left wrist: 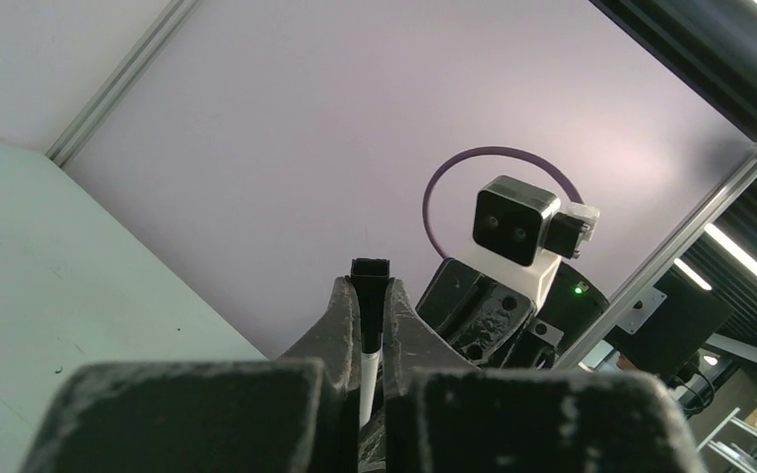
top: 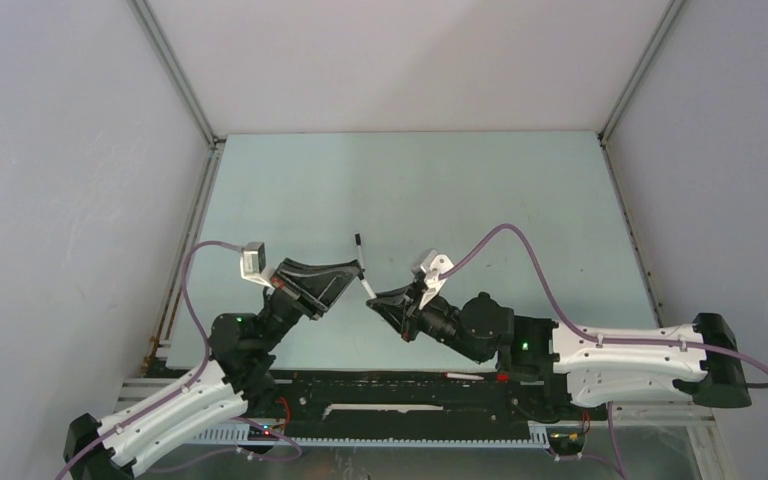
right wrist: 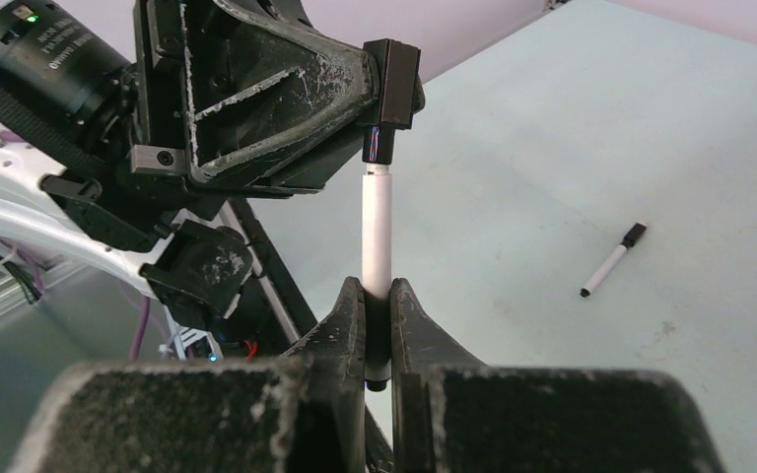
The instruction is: Insert the pens into the pen caps
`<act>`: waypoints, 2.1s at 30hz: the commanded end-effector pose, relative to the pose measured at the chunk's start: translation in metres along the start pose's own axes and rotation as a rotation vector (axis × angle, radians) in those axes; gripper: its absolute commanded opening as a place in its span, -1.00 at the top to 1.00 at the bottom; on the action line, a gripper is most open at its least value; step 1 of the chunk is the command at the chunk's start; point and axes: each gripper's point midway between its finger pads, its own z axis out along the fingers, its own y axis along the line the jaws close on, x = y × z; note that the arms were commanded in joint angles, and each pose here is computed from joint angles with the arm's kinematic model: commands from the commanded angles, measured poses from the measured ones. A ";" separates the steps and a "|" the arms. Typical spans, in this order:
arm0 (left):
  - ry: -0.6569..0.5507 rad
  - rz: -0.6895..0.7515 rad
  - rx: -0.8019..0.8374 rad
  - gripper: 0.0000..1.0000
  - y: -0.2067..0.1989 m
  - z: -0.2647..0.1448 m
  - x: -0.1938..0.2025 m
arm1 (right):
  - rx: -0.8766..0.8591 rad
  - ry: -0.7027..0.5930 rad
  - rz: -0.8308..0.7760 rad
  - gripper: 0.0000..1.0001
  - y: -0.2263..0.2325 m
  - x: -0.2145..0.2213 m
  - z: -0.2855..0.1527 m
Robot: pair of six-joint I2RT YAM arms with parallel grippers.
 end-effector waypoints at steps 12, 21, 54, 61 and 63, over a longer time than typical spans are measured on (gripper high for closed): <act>0.096 0.034 -0.119 0.99 0.040 -0.008 0.029 | 0.173 -0.091 -0.087 1.00 -0.020 -0.065 0.014; 0.125 0.042 -0.245 1.00 0.064 -0.009 0.035 | 0.339 -0.037 -0.190 1.00 -0.037 -0.071 0.027; 0.232 -0.008 -0.184 1.00 0.058 -0.007 0.058 | -0.011 -0.107 0.009 1.00 -0.008 -0.108 0.028; 0.286 0.040 0.024 1.00 0.027 -0.016 0.068 | -0.303 -0.160 0.112 1.00 0.020 -0.132 0.002; 0.307 0.066 0.058 1.00 0.024 -0.020 0.072 | -0.386 -0.163 0.132 1.00 0.031 -0.136 -0.005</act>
